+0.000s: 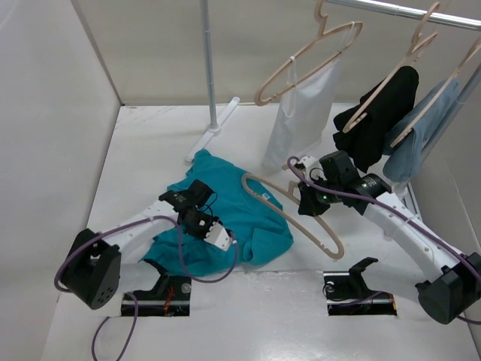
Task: Place the t-shirt on the hanger
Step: Place tshirt on hanger
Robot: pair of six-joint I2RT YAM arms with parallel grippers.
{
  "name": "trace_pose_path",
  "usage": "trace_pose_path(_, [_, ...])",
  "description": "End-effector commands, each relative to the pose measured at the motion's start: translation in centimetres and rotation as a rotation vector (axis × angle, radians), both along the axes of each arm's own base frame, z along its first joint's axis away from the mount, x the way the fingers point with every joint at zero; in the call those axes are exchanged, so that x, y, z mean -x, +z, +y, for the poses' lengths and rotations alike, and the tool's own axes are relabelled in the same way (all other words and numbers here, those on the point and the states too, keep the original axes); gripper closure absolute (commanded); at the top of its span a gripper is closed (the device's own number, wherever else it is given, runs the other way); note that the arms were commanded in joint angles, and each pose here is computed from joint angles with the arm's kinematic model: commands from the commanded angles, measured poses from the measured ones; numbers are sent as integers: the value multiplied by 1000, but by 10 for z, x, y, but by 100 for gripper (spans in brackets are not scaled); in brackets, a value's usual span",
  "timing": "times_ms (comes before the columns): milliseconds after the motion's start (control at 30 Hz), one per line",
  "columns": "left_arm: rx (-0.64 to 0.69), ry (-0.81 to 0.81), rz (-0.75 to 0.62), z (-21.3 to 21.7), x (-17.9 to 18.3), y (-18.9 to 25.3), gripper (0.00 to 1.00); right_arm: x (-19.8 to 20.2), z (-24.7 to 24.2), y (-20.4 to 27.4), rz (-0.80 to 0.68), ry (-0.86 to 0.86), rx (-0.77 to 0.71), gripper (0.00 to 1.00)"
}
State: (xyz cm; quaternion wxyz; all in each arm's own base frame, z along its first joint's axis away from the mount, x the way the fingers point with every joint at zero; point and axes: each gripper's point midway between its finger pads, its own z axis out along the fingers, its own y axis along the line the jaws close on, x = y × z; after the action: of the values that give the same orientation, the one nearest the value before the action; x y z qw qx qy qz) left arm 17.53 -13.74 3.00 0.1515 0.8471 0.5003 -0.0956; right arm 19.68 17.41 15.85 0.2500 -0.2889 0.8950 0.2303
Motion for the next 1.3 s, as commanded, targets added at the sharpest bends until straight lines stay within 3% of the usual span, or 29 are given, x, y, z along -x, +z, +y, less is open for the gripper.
trace_pose_path(0, [62,-129,-2,-3,19,17,72,7,12,7,-15,53,-42,100])
trace_pose_path(33, [110,-80,-7,-13,13,22,67,8,13,8,-24,60,-57,100])
trace_pose_path(67, [183,103,31,-27,6,35,63,7,15,10,-23,49,-66,100])
trace_pose_path(167, [456,375,-4,-80,-50,91,57,4,14,14,-27,20,-84,100])
trace_pose_path(200, [547,548,65,-95,-70,103,54,0,10,13,-33,1,-74,100])
trace_pose_path(300, [688,760,103,-126,-115,145,49,-6,2,6,-7,-49,-55,100])
trace_pose_path(400, [679,944,162,-143,-154,142,49,-9,-4,3,1,-76,-50,100])
trace_pose_path(433, [624,992,191,-142,-162,121,52,-9,-4,3,1,-77,-50,100])
trace_pose_path(633, [555,1065,256,-153,-192,100,52,-3,-27,-7,9,-146,11,100])
trace_pose_path(667, [489,1102,282,-151,-193,79,52,-3,-27,-7,9,-146,11,100])
trace_pose_path(867, [442,1211,191,-143,-221,57,60,-3,-25,-4,-2,-138,-7,100])
trace_pose_path(933, [433,1232,155,-138,-225,54,64,-4,-23,-2,-7,-133,-18,100])
trace_pose_path(1267, [348,1168,108,-132,-198,28,61,-8,-18,0,-12,-113,-34,100])
